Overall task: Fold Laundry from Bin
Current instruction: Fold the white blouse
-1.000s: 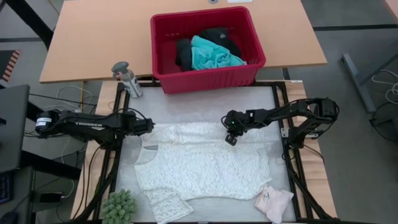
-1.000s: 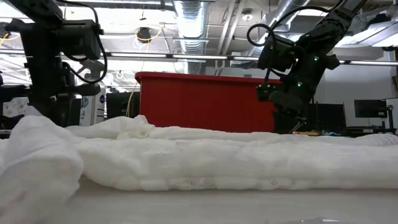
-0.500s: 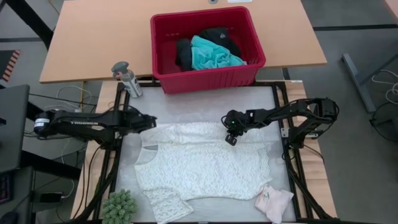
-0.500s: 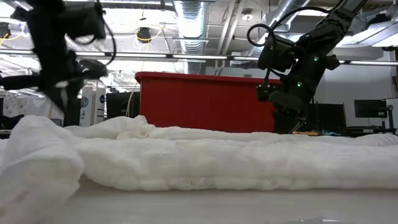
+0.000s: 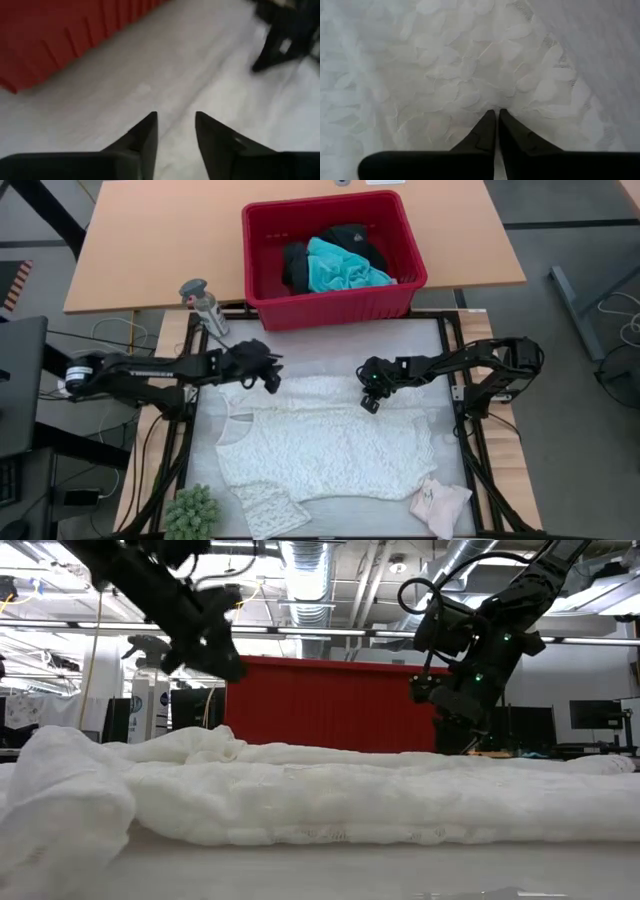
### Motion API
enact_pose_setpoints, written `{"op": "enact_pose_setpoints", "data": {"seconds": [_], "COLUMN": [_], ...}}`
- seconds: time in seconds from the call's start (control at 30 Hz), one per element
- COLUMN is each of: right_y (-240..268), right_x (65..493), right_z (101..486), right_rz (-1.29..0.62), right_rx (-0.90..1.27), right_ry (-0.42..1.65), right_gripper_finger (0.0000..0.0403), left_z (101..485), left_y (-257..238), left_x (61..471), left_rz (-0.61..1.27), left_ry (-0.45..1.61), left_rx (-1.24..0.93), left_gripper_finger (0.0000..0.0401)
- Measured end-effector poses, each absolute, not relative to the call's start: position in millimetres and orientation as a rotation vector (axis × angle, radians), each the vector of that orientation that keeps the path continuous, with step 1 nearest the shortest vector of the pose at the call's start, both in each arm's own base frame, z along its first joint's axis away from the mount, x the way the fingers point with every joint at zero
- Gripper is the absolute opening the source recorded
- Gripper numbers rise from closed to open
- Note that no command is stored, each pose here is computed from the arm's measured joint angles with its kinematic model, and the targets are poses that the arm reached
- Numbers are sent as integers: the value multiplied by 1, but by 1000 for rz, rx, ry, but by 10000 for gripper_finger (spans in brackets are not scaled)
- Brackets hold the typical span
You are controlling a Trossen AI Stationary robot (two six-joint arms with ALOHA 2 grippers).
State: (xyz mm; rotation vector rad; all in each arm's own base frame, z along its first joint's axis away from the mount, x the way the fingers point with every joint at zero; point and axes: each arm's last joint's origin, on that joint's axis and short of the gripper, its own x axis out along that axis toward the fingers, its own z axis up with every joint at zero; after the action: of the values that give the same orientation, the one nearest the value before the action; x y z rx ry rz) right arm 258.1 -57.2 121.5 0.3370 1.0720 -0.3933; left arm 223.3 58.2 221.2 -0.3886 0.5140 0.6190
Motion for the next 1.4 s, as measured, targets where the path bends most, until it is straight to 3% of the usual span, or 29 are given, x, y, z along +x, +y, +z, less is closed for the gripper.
{"op": "enact_pose_setpoints", "data": {"seconds": [0.2, 0.37, 0.6, 0.83, 1.4], "right_y": [-57, -57, -57, -57, -57], "right_x": [258, 258, 258, 259, 259], "right_z": [121, 122, 122, 122, 122], "right_rz": [-390, -389, -388, -388, -387], "right_rx": [338, 339, 340, 339, 340], "right_ry": [1071, 1071, 1070, 1066, 1060], "right_gripper_finger": [57, 57, 57, 57, 57], "left_z": [197, 187, 180, 181, 167], "left_y": [77, 84, 85, 83, 87], "left_x": [230, 228, 220, 222, 224], "left_rz": [484, 361, 342, 231, 163], "left_ry": [679, 759, 876, 853, 915], "left_rx": [-337, -365, -283, -280, -349], "left_gripper_finger": [194, 217, 220, 220, 211]}}
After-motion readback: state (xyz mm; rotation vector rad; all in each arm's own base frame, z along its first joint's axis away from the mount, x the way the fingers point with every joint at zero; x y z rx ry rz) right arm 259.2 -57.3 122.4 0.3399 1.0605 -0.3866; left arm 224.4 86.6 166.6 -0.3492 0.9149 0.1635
